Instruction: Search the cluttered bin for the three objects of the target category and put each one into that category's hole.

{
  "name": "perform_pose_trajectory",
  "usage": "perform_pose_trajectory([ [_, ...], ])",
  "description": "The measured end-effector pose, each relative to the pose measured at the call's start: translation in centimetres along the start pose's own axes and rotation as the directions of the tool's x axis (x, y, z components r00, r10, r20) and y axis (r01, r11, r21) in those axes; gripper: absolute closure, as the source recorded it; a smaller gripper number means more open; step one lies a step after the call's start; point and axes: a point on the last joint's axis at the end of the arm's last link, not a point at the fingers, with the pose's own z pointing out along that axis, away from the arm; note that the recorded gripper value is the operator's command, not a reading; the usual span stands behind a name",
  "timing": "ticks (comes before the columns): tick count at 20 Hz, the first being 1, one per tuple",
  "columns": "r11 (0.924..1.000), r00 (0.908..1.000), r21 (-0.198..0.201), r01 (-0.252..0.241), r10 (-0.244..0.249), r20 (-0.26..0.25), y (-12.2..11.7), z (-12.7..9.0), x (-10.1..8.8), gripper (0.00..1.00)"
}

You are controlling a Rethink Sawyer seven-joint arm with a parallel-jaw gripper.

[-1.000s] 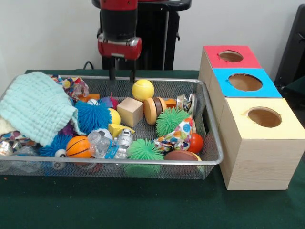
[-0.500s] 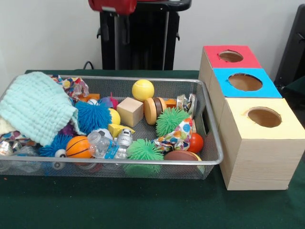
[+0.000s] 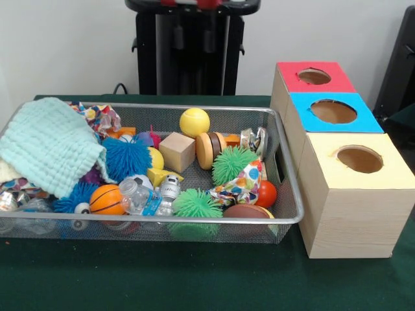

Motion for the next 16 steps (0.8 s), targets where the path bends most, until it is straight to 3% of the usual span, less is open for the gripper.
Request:
perform_pose_trajectory([
  [5,0.9953,0.9954,-0.014,0.095,-0.096,-0.008,5.3,1.6,-0.2,0.00],
  [8,0.9920,0.9918,-0.015,0.126,-0.126,-0.024,7.1,2.7,0.3,0.00],
  [16,0.9917,0.9903,-0.007,0.128,-0.128,-0.053,7.3,5.6,1.8,0.00],
])
